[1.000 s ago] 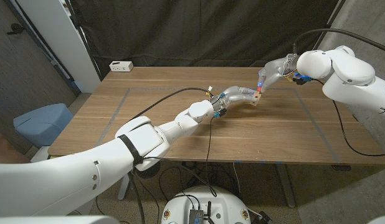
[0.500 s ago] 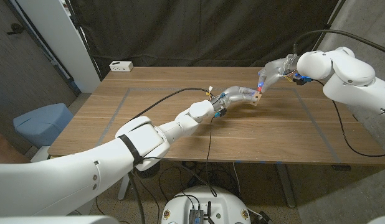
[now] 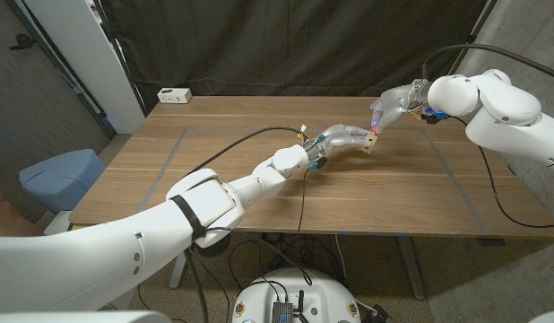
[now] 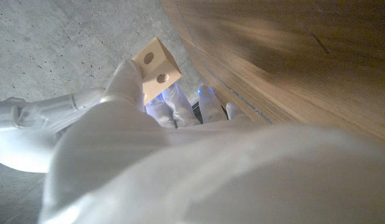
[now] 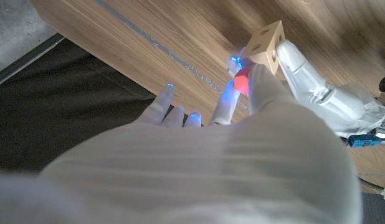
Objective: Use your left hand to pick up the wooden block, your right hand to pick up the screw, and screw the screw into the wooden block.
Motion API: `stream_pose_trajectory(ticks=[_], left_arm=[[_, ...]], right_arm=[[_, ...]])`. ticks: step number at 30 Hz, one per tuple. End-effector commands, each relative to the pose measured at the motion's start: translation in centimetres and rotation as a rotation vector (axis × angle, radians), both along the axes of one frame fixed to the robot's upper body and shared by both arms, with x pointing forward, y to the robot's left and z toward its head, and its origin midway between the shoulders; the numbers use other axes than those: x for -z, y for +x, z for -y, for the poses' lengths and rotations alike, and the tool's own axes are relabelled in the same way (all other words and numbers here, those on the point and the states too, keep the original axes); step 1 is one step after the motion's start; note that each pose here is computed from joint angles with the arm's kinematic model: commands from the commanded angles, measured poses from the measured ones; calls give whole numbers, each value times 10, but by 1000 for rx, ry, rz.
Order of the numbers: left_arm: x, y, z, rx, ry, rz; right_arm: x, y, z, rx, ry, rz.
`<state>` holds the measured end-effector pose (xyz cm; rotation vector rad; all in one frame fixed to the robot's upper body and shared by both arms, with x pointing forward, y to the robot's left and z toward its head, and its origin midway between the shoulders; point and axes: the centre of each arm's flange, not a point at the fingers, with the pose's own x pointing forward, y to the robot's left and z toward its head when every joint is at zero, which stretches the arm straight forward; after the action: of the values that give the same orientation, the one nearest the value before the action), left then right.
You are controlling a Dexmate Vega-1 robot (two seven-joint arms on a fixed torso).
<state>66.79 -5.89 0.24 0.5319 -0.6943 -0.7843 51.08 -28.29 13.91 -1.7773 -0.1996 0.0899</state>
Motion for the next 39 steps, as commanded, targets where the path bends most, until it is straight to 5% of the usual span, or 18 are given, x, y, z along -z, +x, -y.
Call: stream_pose_trajectory(ticks=[1, 39], left_arm=[[2, -3, 1, 10, -2, 9], [6, -5, 3, 20, -5, 8]], right_arm=[[2, -2, 0, -9, 1, 4], [6, -9, 2, -9, 27, -7]])
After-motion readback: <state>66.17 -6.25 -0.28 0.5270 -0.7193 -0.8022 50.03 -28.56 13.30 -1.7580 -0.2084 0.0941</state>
